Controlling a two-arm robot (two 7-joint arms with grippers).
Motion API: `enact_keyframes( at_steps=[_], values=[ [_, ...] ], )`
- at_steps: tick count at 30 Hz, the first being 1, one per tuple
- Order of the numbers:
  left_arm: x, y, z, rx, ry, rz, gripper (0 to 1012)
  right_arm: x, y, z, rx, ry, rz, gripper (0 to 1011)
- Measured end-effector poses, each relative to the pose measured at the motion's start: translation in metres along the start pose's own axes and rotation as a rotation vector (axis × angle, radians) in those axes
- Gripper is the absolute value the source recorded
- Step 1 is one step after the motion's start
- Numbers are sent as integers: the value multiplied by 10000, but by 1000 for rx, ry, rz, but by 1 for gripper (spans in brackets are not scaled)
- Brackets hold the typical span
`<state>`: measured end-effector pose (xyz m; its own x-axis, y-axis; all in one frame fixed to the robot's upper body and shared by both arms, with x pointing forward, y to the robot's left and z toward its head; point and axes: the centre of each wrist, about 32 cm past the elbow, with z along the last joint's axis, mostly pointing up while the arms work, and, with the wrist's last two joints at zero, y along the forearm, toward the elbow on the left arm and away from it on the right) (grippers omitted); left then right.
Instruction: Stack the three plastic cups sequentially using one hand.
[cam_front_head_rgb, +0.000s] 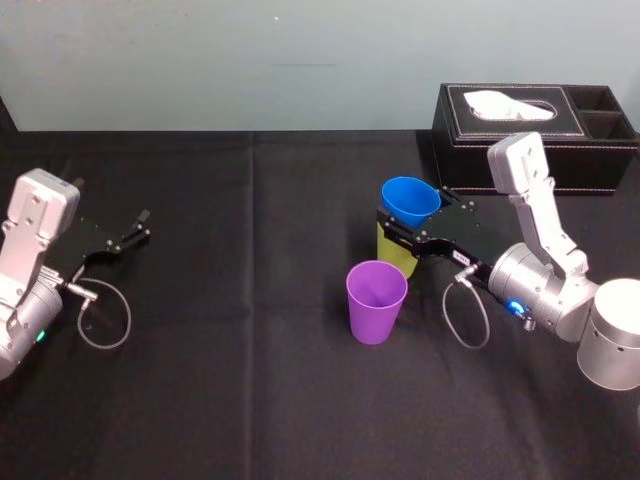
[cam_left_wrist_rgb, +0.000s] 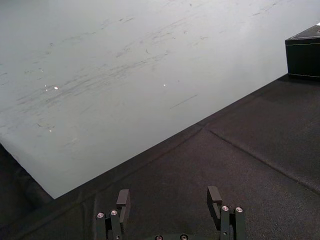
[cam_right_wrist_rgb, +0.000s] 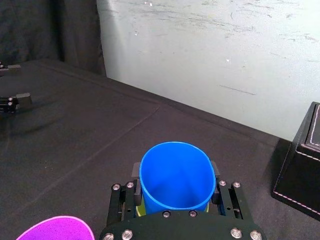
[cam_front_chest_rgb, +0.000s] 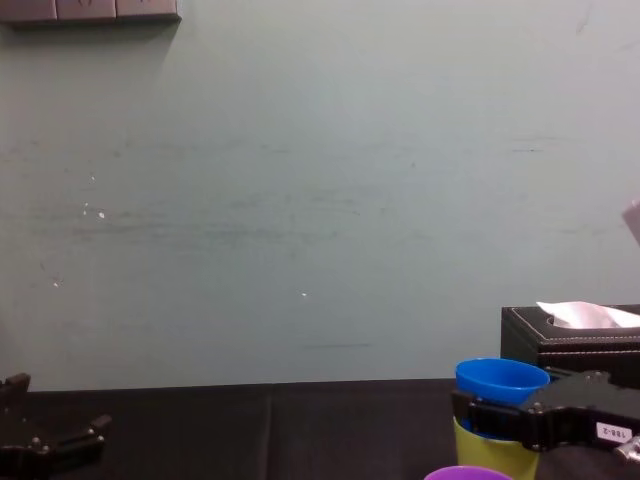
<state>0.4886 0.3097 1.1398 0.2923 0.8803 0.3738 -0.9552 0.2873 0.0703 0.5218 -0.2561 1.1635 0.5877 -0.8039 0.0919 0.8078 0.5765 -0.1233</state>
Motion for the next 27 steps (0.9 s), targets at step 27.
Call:
enact_keyframes(
  at_steps=[27],
  values=[
    [0, 0, 0, 0, 0, 0, 1011, -4, -2, 1, 4, -11, 3, 1003]
  ],
)
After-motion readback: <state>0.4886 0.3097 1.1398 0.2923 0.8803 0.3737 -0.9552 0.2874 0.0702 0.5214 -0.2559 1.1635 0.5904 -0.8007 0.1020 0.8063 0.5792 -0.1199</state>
